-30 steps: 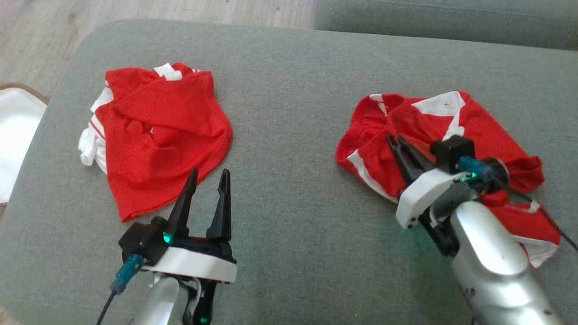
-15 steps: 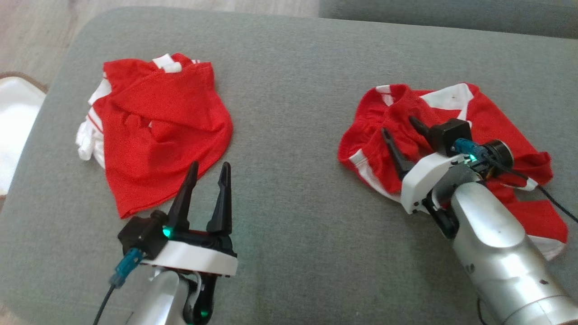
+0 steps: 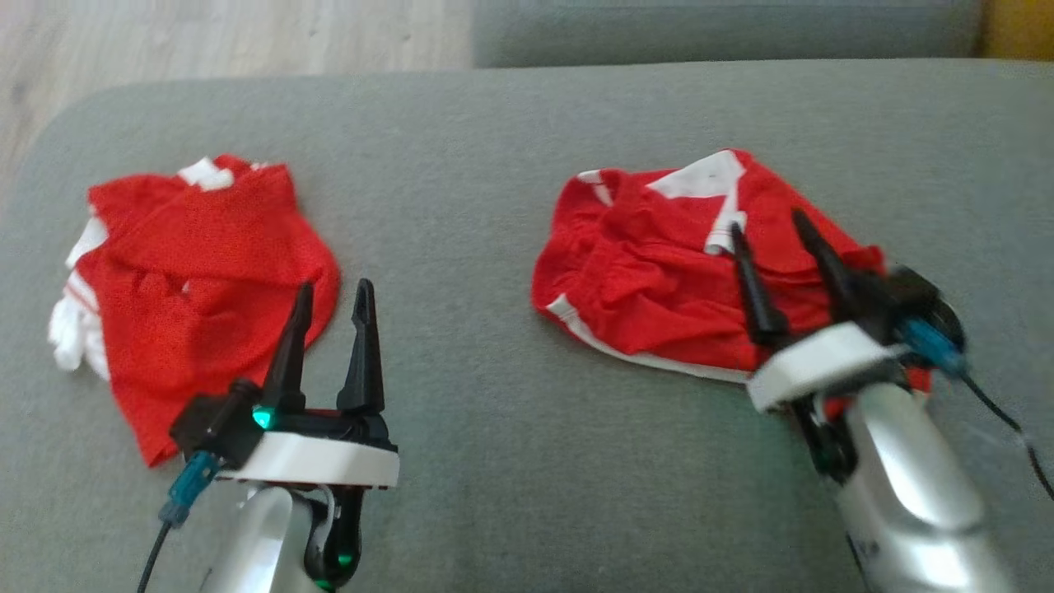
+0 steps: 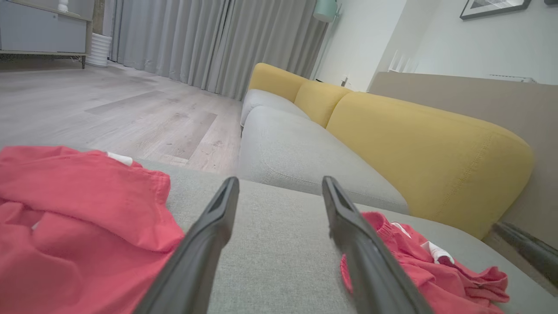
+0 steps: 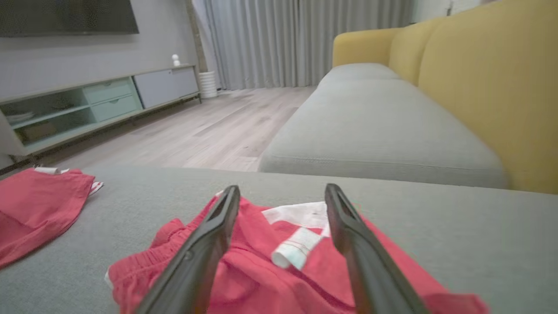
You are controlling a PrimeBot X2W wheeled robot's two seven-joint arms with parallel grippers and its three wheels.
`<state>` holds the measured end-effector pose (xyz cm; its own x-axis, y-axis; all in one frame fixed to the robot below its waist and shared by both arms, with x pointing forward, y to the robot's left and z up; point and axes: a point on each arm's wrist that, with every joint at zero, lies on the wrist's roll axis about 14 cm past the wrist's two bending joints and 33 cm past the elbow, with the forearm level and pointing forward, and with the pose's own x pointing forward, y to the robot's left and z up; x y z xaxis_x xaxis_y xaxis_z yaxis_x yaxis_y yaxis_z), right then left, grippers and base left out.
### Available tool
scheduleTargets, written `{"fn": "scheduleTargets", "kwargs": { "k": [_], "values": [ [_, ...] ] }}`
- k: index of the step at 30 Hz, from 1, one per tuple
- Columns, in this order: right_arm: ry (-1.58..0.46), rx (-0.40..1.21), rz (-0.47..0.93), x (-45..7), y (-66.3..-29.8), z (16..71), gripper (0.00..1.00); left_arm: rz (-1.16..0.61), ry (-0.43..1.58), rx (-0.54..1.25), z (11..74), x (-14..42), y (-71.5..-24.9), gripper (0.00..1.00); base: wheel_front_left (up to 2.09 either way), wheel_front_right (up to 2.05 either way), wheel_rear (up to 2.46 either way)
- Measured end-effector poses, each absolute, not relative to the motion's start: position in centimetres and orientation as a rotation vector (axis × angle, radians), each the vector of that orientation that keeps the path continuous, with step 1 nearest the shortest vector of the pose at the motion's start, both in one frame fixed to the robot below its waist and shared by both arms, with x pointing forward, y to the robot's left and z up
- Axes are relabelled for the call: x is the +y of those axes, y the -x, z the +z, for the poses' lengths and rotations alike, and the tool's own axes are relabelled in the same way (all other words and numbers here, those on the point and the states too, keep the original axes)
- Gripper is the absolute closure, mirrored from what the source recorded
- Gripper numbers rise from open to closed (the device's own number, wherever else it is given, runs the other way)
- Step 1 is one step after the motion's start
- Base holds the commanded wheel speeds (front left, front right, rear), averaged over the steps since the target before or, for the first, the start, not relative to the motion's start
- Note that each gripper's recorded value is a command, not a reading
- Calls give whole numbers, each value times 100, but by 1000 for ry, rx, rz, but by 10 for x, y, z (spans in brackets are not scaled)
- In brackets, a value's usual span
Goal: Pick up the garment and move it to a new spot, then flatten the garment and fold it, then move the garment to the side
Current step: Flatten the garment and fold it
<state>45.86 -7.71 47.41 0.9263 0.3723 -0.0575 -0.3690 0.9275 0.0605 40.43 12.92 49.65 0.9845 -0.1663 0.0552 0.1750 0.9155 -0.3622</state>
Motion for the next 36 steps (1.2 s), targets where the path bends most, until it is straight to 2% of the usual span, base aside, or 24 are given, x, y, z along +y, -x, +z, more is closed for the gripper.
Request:
{"fn": "scheduleTargets", "kwargs": {
  "k": [7,15,25,31,36],
  "values": [
    [-96,-23,177,-145,-416,493,0,-253,375,-56,512,104,-408,0,0,0,0],
    [-125,53,130,-154,-366,466,0,-294,378,-41,510,89,-404,0,0,0,0],
    [-148,52,126,-153,-365,466,0,-338,346,9,494,77,-402,0,0,0,0],
    [-156,55,110,-158,-373,464,0,-475,218,146,466,51,-409,0,0,0,0],
    [-168,76,91,-163,-375,457,0,-656,73,221,461,15,-418,0,0,0,0]
  ]
}}
